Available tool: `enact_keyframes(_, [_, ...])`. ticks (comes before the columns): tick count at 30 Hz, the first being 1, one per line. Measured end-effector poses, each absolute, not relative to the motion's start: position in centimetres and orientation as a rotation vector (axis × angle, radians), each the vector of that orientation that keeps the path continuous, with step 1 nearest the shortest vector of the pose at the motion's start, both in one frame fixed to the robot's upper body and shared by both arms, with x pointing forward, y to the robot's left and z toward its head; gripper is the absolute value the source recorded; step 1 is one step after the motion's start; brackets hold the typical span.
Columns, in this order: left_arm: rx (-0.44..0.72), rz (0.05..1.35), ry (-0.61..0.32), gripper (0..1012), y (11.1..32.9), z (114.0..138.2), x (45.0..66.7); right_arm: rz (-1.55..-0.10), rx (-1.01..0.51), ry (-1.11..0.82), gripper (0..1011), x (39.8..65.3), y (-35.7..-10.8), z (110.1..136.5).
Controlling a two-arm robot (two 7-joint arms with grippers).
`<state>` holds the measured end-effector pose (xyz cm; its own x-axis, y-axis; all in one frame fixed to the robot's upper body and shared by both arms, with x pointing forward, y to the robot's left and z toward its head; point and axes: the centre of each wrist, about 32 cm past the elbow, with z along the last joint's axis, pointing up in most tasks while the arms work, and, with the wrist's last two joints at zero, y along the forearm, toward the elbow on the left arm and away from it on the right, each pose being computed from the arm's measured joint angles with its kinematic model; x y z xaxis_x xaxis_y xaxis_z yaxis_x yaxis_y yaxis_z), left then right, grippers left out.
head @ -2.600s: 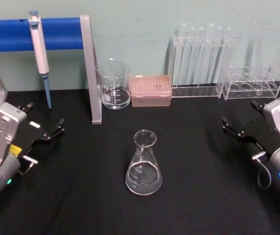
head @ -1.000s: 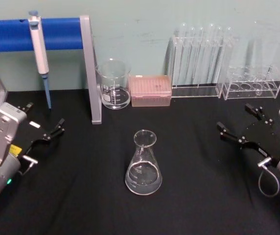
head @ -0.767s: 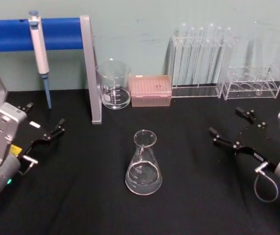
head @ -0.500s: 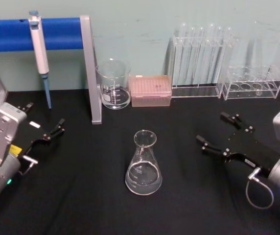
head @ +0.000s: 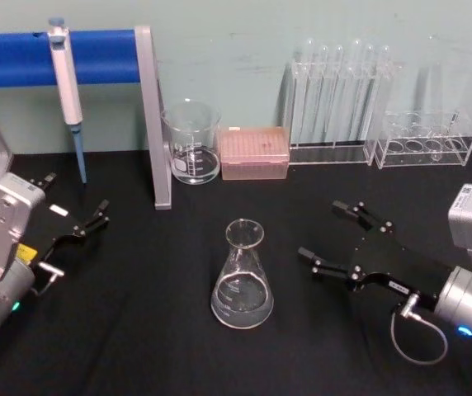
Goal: Grasp the erlenmeyer flask with one hand, shake it three times, then place it back.
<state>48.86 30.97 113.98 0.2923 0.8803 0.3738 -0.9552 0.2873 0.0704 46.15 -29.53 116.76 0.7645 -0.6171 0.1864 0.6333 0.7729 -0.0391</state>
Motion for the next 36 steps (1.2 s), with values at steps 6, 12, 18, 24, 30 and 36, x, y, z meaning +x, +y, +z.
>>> enact_keyframes(6, [0.305, 1.248, -0.285, 1001, 31.0, 114.0, 48.9, -0.617, -0.088, -0.159, 1003, 46.8, -28.8, 116.6])
enact_keyframes(12, [0.305, 1.248, -0.285, 1001, 31.0, 114.0, 48.9, -0.557, -0.064, -0.122, 1003, 47.8, -28.2, 116.1])
enact_keyframes(18, [0.305, 1.248, -0.285, 1001, 31.0, 114.0, 48.9, -0.525, -0.058, -0.092, 1003, 48.8, -27.8, 115.8])
enact_keyframes(24, [0.305, 1.248, -0.285, 1001, 31.0, 114.0, 48.9, -0.501, -0.061, -0.076, 1003, 49.6, -27.5, 115.5])
enact_keyframes(30, [0.305, 1.248, -0.285, 1001, 31.0, 114.0, 48.9, -0.471, -0.064, -0.063, 1003, 50.6, -27.1, 115.2])
enact_keyframes(36, [0.304, 1.248, -0.285, 1001, 31.0, 114.0, 48.9, -0.442, -0.065, -0.052, 1003, 51.6, -26.7, 115.0])
